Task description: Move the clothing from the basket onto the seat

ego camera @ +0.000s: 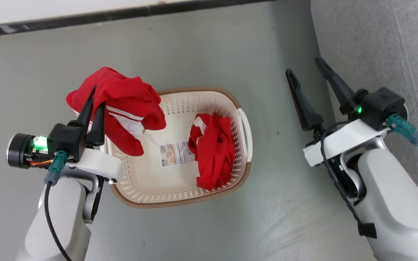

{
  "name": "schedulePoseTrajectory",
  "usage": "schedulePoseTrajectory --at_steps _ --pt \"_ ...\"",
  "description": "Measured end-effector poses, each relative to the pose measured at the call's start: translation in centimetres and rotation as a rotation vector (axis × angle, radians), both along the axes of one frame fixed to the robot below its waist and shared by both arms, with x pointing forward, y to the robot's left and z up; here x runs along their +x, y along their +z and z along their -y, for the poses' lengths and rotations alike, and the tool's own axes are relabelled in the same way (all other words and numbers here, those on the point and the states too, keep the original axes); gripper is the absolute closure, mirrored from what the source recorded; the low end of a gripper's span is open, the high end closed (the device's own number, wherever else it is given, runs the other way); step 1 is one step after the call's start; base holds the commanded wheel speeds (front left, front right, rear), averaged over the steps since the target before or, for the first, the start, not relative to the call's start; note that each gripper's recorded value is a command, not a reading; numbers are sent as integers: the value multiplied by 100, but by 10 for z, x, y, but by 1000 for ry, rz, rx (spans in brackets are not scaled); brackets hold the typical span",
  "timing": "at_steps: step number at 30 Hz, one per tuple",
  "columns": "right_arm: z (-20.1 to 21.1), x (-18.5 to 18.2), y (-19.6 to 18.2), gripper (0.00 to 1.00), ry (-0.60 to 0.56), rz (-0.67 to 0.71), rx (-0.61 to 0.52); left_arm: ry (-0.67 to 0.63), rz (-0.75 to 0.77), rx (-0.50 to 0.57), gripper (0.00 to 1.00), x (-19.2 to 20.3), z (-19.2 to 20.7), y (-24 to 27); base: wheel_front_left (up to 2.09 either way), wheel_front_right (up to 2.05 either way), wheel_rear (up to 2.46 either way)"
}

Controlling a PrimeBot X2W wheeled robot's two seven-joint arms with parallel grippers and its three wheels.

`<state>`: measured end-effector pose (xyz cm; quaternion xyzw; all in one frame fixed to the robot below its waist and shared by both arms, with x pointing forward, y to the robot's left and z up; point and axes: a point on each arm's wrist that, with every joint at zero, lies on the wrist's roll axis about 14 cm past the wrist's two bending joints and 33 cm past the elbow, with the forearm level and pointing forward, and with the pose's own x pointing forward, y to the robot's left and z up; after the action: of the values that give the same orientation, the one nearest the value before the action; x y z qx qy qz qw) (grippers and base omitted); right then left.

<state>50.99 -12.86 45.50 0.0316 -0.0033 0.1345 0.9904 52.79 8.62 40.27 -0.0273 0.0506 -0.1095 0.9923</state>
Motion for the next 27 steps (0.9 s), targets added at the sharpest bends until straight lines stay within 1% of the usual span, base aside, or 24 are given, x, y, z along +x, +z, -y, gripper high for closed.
schedulePoseTrajectory --at_steps 5,12,17,22,27 --pt "-25 -14 8 0 83 7 -18 -10 88 5 100 -7 -8 39 0 0 0" --pt "-59 -36 25 0 187 33 -15 -40 168 12 100 -27 -11 79 0 0 0" --pt "-86 -59 29 0 274 24 -4 -63 216 20 100 -42 -12 103 0 0 0" --pt "-101 -74 34 0 328 29 -8 -74 262 14 100 -53 -12 124 0 0 0" --pt "-113 -90 41 0 376 40 -21 -113 311 18 100 -66 -6 148 0 0 0"
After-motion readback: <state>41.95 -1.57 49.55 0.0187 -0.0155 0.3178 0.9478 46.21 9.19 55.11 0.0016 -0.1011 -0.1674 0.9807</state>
